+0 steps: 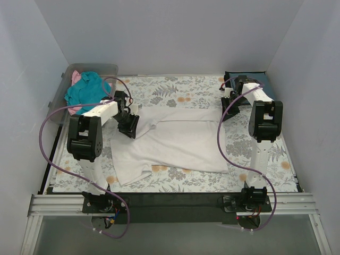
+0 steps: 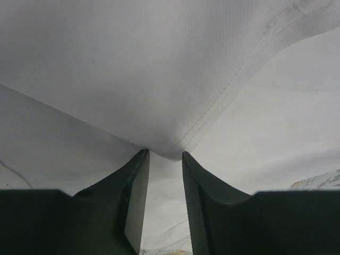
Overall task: Fold and stack the t-shirts
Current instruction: Fold the tshirt
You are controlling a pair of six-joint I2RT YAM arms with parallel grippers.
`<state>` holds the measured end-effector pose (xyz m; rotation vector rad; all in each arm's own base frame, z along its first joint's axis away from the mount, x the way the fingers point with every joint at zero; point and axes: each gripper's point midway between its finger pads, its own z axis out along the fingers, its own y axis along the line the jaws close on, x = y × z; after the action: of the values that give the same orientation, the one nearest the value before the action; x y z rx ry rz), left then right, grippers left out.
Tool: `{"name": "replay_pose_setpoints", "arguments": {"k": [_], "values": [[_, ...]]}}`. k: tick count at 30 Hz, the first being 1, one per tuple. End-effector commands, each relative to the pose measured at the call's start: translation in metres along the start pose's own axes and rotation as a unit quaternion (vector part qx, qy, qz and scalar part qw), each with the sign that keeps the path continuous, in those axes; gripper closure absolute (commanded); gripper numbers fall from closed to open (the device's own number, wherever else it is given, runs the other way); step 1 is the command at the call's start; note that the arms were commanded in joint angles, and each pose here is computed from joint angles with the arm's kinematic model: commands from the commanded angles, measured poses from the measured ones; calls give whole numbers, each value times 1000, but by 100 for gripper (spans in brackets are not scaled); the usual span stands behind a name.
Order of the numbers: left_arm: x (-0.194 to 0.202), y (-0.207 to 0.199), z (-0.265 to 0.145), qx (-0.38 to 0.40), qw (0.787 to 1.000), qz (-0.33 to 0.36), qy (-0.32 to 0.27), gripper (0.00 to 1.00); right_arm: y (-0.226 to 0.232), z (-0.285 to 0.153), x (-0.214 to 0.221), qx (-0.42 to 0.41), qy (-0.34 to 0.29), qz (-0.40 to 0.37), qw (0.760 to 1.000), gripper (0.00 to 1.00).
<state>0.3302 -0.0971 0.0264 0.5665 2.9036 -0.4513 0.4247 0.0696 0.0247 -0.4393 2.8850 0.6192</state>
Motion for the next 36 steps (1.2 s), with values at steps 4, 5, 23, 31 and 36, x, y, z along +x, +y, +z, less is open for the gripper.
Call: {"name": "replay_pose_setpoints", "arguments": {"k": [4,5,23,31,36], "values": [[-14,-3,-16,-15,999,9,-35,65,9,-24,-10,0,-24,-16,1000,99],[-14,-5,-16,-14,999,10,-34,66,9,-23,-10,0,-22,-16,1000,99],[-14,3,-20,-91,995,32,-35,80,9,-25,-10,2,-24,-18,1000,99],[-27,-1,-49,-104,992,40,-61,91,11,-32,-11,7,-29,-23,999,99],[-28,-2,-53,-105,992,43,-64,99,12,-34,-13,5,-32,-25,999,99]]}}
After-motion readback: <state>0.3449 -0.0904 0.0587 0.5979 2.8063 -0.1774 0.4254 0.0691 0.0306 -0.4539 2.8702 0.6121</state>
